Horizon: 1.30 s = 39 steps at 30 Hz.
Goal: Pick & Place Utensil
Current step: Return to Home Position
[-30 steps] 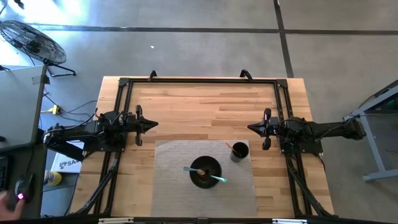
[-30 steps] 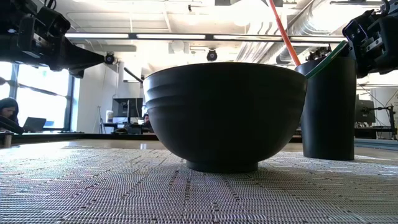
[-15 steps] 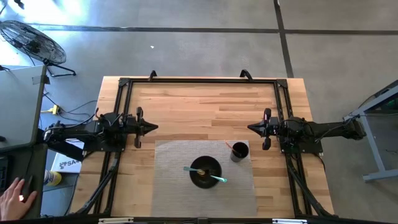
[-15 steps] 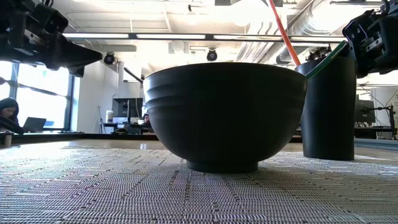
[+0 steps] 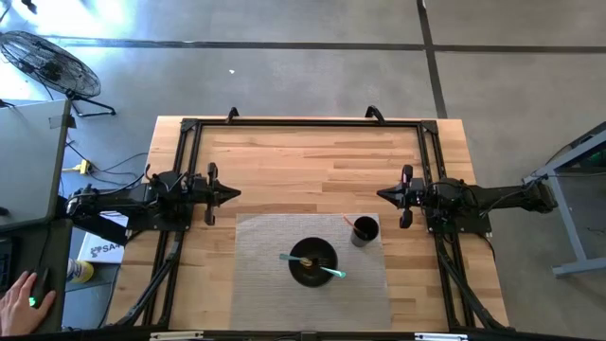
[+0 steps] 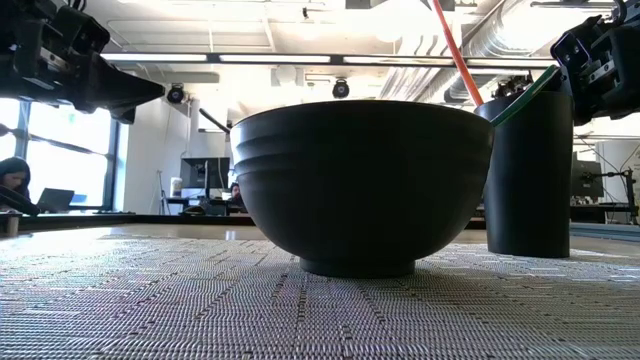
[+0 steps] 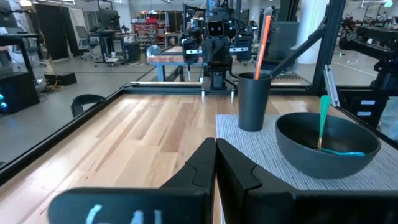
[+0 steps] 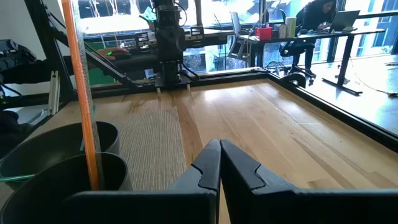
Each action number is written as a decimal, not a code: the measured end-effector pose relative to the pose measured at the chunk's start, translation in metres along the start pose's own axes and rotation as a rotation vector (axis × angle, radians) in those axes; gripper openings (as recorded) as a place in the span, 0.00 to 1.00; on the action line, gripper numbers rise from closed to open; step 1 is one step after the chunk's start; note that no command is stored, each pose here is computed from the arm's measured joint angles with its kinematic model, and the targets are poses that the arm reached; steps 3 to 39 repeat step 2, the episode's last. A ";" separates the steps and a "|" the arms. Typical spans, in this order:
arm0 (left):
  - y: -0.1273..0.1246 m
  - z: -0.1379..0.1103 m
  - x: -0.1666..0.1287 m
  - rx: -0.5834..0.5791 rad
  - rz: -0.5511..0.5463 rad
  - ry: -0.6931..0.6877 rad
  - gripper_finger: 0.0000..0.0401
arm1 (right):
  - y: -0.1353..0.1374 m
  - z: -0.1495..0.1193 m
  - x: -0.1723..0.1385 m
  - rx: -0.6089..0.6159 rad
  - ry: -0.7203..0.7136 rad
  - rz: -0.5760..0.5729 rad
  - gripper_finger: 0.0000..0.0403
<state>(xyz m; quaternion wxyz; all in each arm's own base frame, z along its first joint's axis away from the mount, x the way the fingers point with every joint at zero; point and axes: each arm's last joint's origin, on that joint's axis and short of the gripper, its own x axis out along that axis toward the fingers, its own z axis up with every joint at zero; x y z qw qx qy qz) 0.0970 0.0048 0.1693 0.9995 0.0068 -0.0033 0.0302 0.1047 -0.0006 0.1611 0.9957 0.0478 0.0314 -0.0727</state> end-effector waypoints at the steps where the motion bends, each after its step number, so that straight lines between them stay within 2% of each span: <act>1: 0.000 0.000 0.000 0.000 0.000 0.000 0.02 | 0.000 0.000 0.000 0.000 0.000 0.000 0.00; 39: 0.000 0.000 0.000 0.000 0.000 0.000 0.02 | 0.000 0.000 0.000 0.000 0.000 0.000 0.00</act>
